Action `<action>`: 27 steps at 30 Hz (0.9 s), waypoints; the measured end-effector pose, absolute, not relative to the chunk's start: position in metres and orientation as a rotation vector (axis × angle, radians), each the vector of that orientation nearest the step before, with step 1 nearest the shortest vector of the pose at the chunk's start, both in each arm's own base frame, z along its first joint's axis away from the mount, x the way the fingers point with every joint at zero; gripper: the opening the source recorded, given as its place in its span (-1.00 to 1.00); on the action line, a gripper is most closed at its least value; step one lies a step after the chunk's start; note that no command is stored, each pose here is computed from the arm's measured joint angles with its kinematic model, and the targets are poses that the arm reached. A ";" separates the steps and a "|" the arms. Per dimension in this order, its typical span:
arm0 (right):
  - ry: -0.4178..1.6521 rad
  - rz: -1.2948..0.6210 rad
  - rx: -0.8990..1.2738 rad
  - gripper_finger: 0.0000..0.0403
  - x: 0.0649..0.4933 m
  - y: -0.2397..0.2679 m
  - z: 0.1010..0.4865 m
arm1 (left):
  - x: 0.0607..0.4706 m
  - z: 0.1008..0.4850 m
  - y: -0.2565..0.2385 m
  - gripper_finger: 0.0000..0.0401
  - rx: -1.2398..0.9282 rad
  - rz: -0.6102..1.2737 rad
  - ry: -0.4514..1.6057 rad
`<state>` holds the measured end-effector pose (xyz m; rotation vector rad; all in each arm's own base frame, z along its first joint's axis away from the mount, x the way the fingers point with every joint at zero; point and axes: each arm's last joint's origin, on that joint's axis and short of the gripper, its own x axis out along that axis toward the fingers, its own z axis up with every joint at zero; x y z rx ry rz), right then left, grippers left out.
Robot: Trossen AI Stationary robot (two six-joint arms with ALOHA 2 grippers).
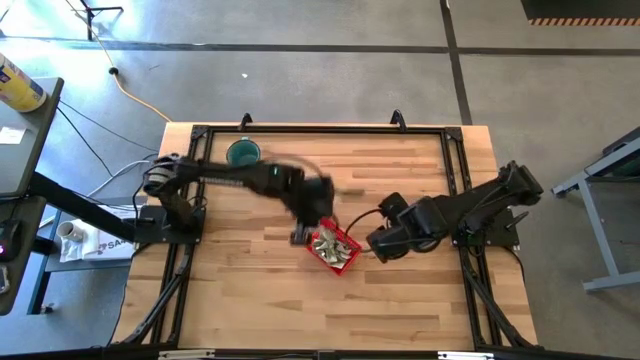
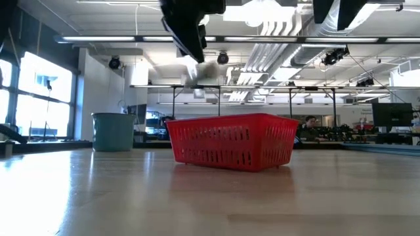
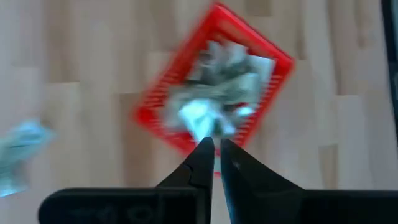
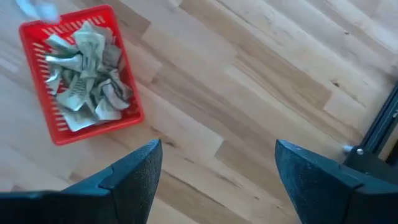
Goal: Pick and place Stevia / Truvia into bins
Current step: Put the top light green stevia packet into the bin
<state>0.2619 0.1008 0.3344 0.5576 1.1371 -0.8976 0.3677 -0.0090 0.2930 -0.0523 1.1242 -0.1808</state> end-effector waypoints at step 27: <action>1.156 -0.775 0.350 0.50 0.260 0.109 0.335 | 0.350 0.259 0.065 0.47 -0.332 0.435 1.116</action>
